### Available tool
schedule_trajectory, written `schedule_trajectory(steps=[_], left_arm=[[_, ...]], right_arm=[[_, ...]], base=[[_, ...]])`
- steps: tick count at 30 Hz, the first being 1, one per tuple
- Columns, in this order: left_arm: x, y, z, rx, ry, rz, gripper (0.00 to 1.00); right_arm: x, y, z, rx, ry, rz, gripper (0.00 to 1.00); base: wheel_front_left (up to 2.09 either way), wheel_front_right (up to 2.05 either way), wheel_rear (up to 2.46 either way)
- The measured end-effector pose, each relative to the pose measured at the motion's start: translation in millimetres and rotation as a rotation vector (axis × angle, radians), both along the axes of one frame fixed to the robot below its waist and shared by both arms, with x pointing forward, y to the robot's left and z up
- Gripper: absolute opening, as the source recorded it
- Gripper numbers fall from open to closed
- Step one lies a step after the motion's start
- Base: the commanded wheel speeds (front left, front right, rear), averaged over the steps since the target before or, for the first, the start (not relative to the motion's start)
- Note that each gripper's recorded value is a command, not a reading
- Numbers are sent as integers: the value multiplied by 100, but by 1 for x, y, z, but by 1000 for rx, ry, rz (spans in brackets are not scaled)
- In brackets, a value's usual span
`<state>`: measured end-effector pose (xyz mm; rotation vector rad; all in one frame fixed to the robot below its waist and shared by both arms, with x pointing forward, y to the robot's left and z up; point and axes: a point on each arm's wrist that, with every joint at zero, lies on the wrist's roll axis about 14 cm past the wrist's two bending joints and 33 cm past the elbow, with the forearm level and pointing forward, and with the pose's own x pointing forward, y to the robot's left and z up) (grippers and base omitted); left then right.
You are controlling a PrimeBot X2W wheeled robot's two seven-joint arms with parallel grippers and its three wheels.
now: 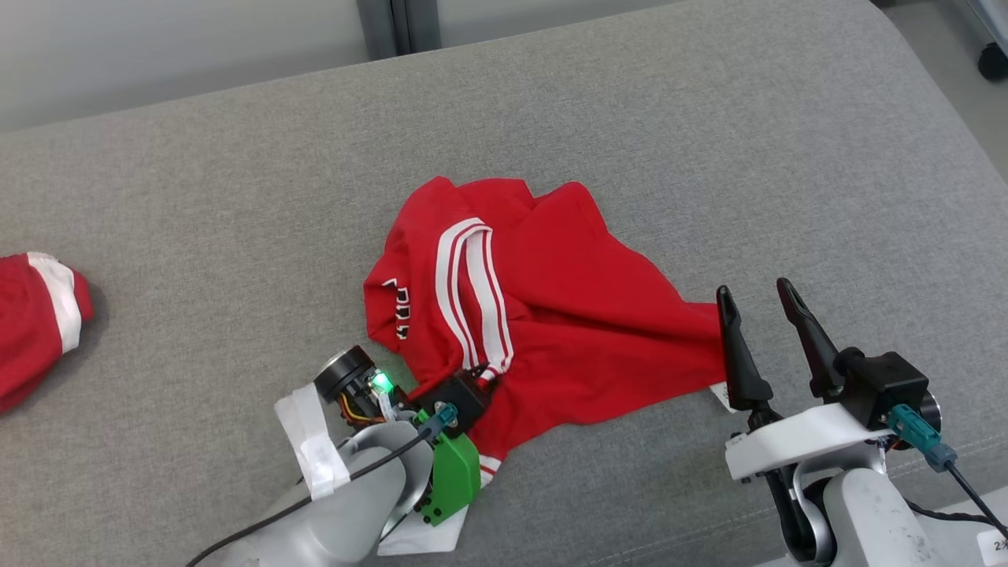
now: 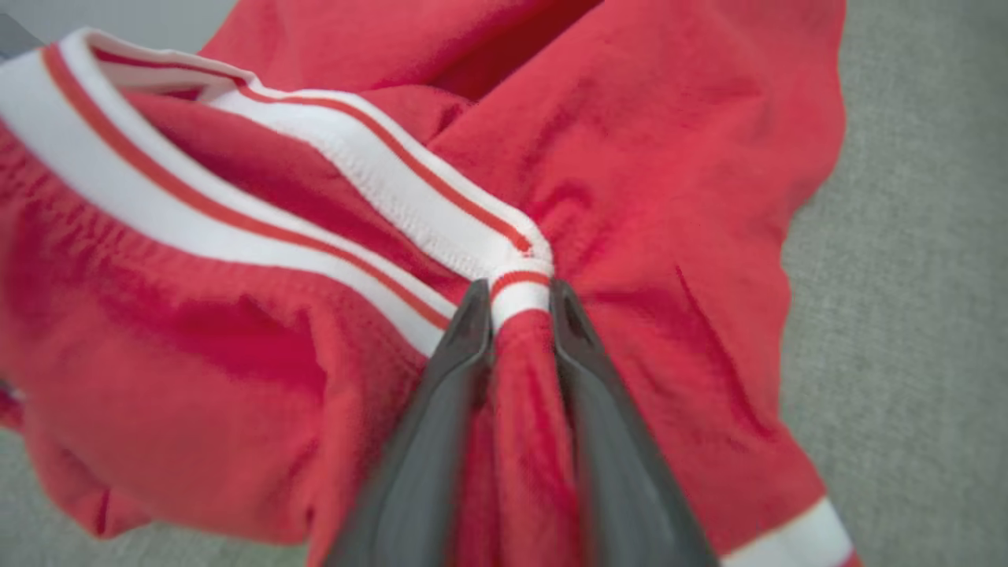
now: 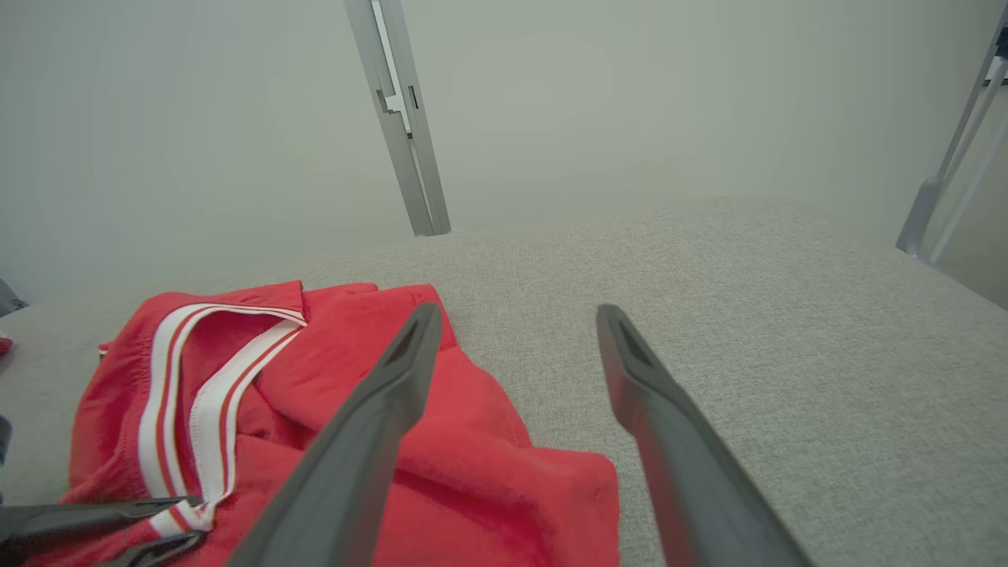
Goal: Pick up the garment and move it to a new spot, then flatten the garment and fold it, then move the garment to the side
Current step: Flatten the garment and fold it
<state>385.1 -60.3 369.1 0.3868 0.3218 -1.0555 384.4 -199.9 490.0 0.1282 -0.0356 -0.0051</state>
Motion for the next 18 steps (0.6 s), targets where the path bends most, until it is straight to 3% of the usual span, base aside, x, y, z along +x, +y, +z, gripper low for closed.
schedule_trajectory(steps=[5, 10, 18], left_arm=[[11, -3, 19, -77, -8, 47, 0], [30, 3, 55, -232, -30, 158, 0], [37, 53, 82, -389, -54, 373, 0]], right_arm=[[1, 1, 1, 3, -3, 3, 100], [2, 4, 1, 11, -6, 11, 100], [5, 16, -2, 21, 0, 46, 100]], base=[[0, 0, 0], [0, 0, 0], [0, 0, 0]])
